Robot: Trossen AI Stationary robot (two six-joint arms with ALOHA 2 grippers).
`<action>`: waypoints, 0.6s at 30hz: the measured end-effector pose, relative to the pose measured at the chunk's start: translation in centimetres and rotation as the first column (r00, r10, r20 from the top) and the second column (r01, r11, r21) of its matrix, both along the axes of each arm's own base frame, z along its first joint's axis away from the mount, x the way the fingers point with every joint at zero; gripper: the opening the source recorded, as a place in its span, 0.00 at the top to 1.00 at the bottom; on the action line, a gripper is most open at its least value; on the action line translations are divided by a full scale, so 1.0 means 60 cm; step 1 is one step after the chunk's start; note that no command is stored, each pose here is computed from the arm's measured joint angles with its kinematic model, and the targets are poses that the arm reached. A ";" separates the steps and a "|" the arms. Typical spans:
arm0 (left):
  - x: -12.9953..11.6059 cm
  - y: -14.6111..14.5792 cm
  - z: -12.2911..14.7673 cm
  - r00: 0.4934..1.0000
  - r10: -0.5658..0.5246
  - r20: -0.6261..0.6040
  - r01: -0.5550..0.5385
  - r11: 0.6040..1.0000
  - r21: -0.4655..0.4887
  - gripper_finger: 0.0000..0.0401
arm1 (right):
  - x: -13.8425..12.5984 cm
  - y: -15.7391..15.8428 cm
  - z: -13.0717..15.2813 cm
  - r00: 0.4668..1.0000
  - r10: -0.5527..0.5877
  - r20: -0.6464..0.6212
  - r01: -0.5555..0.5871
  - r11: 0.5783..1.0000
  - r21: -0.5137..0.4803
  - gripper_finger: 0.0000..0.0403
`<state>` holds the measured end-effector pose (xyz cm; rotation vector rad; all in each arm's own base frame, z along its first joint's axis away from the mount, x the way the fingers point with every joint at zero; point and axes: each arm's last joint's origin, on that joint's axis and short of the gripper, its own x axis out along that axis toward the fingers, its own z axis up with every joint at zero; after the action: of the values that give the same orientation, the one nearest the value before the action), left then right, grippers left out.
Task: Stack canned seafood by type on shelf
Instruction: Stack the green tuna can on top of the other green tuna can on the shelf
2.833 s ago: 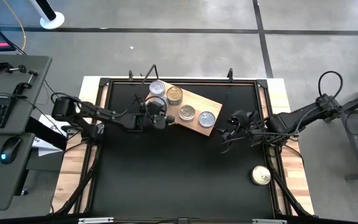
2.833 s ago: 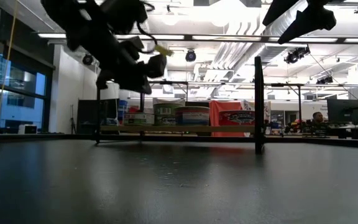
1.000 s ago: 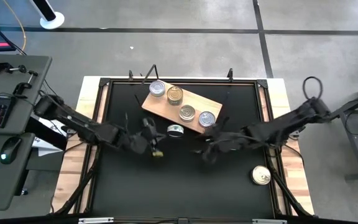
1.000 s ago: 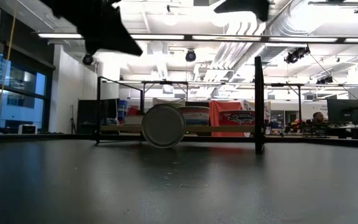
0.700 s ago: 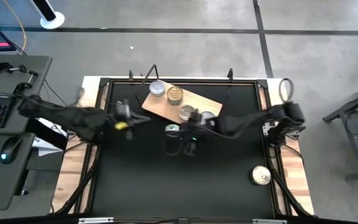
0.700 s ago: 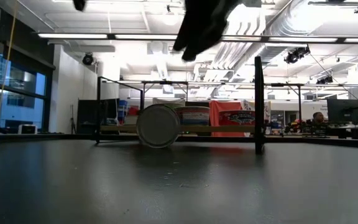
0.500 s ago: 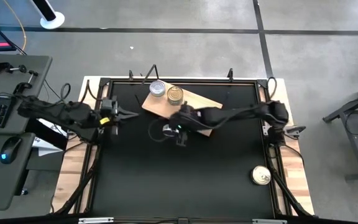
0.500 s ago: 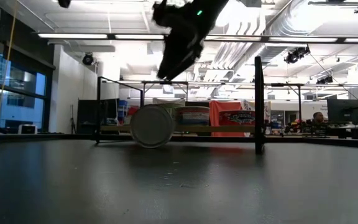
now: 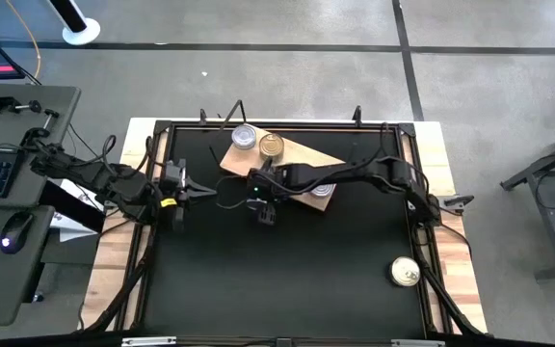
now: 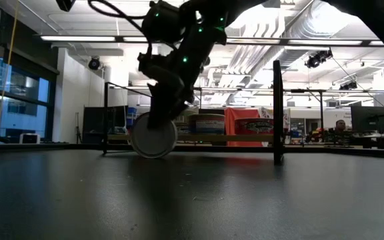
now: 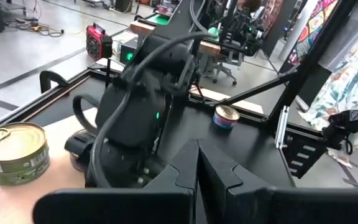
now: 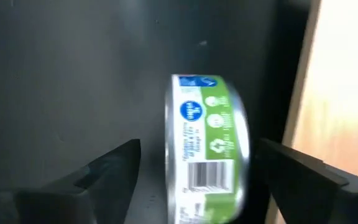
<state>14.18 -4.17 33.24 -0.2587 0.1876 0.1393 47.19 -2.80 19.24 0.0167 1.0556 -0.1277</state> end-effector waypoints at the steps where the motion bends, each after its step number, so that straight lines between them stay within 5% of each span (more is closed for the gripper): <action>1: 0.000 0.000 0.000 1.000 0.000 0.001 0.000 1.000 0.000 1.00 | 0.001 0.001 -0.004 1.000 0.003 -0.006 -0.003 1.000 0.003 0.23; 5: -0.001 0.001 0.002 1.000 0.007 0.011 -0.007 1.000 -0.003 1.00 | 0.000 0.011 -0.011 1.000 0.018 -0.025 -0.018 1.000 0.013 0.37; 11: -0.002 0.008 0.003 0.990 0.142 0.025 -0.142 0.990 0.014 1.00 | 0.001 0.014 0.022 0.999 0.047 0.011 -0.047 0.999 0.019 0.72; 18: 0.018 0.013 -0.003 0.964 0.266 0.020 -0.267 0.963 0.048 1.00 | -0.008 -0.035 0.132 0.972 0.196 0.127 -0.195 0.981 -0.026 0.72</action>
<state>15.28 -3.38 33.06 -0.2334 0.1354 0.4093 46.69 -4.90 27.15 -0.0897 0.9219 0.0447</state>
